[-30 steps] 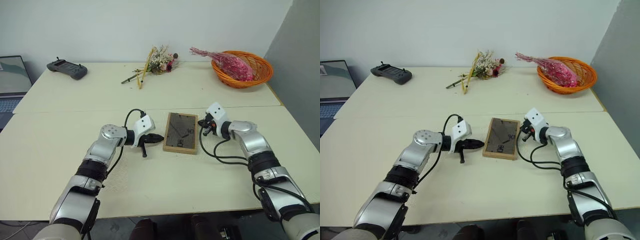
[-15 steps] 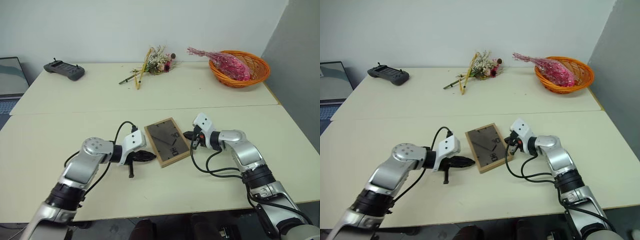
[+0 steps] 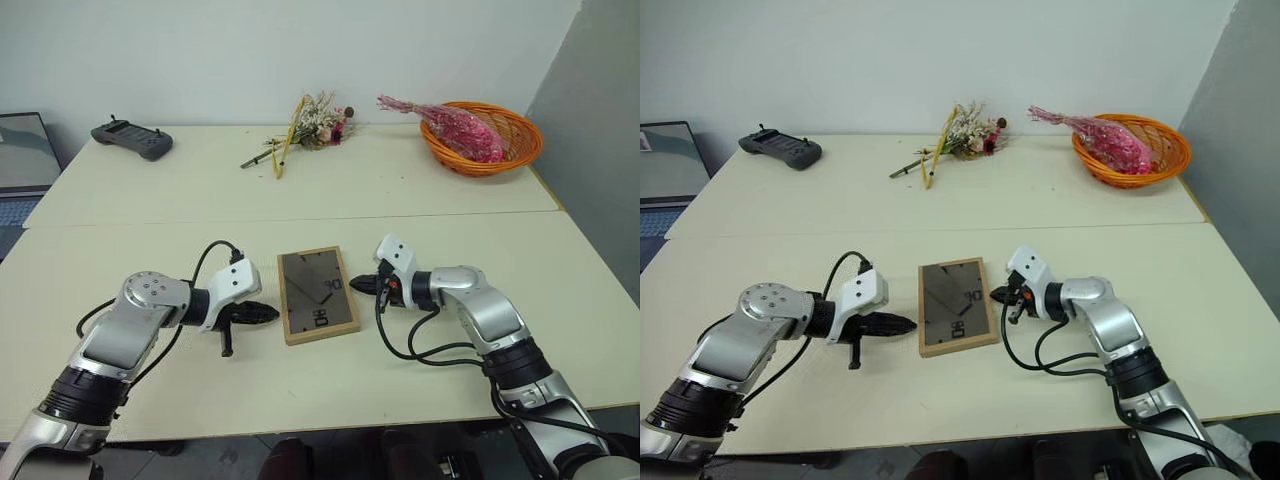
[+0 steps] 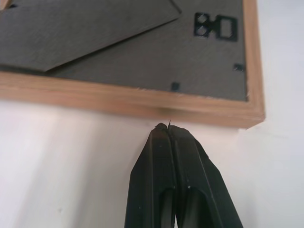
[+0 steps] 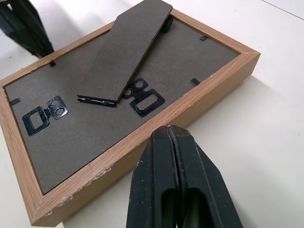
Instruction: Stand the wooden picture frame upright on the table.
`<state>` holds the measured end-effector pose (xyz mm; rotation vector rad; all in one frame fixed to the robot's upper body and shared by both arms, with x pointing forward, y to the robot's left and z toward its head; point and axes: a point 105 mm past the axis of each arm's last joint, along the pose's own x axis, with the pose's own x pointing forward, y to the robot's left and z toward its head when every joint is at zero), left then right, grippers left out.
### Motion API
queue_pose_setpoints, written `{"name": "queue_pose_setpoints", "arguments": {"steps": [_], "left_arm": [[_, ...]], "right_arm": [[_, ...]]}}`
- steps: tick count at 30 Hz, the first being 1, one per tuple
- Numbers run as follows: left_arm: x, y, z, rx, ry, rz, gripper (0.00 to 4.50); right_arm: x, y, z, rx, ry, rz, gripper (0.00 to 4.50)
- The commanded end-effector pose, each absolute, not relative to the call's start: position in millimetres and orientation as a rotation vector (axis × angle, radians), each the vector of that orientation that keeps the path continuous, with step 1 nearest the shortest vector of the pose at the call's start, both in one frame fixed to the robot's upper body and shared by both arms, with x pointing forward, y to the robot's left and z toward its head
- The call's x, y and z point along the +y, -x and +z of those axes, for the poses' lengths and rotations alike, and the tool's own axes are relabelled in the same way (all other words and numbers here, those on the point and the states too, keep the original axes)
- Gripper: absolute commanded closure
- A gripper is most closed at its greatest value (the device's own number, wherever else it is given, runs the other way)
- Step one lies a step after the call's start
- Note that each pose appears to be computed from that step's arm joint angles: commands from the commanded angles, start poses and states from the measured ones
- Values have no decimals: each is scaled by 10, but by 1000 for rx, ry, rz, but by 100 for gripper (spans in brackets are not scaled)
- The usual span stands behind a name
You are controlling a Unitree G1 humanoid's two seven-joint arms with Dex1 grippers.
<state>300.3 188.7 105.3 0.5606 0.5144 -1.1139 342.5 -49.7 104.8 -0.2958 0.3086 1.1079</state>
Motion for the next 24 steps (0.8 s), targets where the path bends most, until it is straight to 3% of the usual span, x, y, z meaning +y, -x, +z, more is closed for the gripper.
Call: {"name": "queue_pose_setpoints", "arguments": {"steps": [1,5,12,18,24], "left_arm": [[2075,-3197,1295,442,-522,-1015,450],[2224,-3218,1461,493,-261,-997,401],[2283,-2954,1598,696,309,-1021,257],[2200,-2786,1353,795,582,-961,131],[2045,-2790,1095,797,671,-899,8]], "right_arm": [[-571,-3526,1170,256,372,1086,447],[-704,-3645,1266,225,414,1048,450],[-793,-3706,1276,204,498,1059,450],[-783,-3679,1216,205,540,1072,450],[-692,-3606,1140,213,517,1081,450]]}}
